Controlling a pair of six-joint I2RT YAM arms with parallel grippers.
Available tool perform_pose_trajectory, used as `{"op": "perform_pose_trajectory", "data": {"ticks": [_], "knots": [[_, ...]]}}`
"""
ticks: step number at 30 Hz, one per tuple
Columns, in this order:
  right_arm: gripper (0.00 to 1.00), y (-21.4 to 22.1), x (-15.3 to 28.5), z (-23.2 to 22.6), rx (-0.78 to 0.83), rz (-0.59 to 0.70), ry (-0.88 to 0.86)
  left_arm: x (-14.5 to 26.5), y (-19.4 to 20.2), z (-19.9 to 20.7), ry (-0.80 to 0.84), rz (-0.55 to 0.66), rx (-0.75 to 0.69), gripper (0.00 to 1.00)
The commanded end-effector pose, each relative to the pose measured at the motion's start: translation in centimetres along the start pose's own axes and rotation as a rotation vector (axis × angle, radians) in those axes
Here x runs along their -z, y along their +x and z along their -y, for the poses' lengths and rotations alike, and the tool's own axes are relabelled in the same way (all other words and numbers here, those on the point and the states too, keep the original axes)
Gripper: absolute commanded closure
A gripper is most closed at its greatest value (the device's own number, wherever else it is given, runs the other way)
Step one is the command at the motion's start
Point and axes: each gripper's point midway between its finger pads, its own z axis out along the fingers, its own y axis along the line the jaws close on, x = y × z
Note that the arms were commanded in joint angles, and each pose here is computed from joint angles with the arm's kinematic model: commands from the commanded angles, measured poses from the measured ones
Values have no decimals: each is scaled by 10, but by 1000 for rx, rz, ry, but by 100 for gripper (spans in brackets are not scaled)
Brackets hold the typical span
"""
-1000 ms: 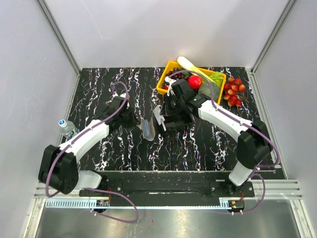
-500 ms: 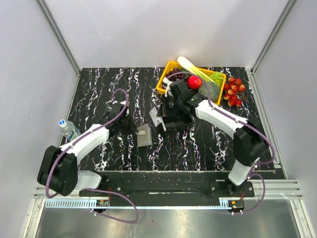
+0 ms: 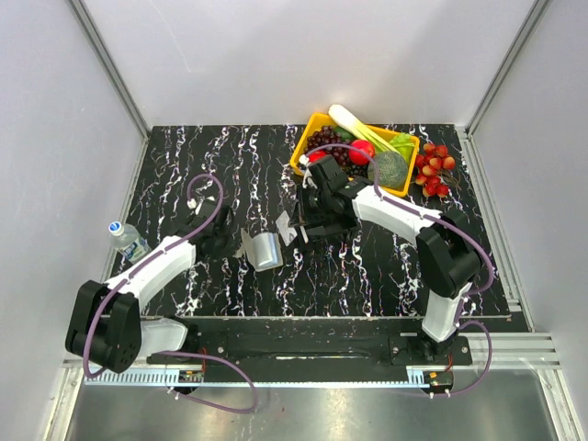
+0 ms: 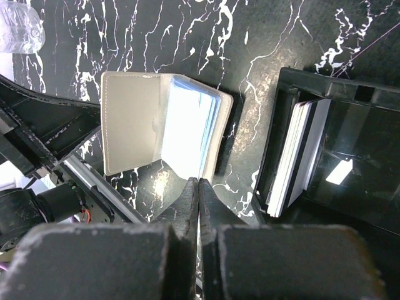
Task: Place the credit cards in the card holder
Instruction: Insert the credit card into the card holder.
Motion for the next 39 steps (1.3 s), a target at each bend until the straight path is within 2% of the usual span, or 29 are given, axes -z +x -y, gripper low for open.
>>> {"op": "perform_pose_trajectory", "data": {"ticks": [1, 11, 24, 32, 39], "knots": [[100, -1, -8, -15, -7, -15, -74, -6, 6, -18, -99, -18, 19, 100], [100, 5, -26, -12, -38, -50, -94, -16, 18, -26, -129, -64, -8, 100], [100, 17, -42, -6, -23, -106, -96, -24, 19, -16, -72, -72, -25, 100], [100, 23, -36, -43, 91, -118, -201, -31, 17, -10, -57, -72, -33, 100], [100, 29, -40, -48, 118, -136, -197, -34, 13, 1, -20, -76, -28, 100]]}}
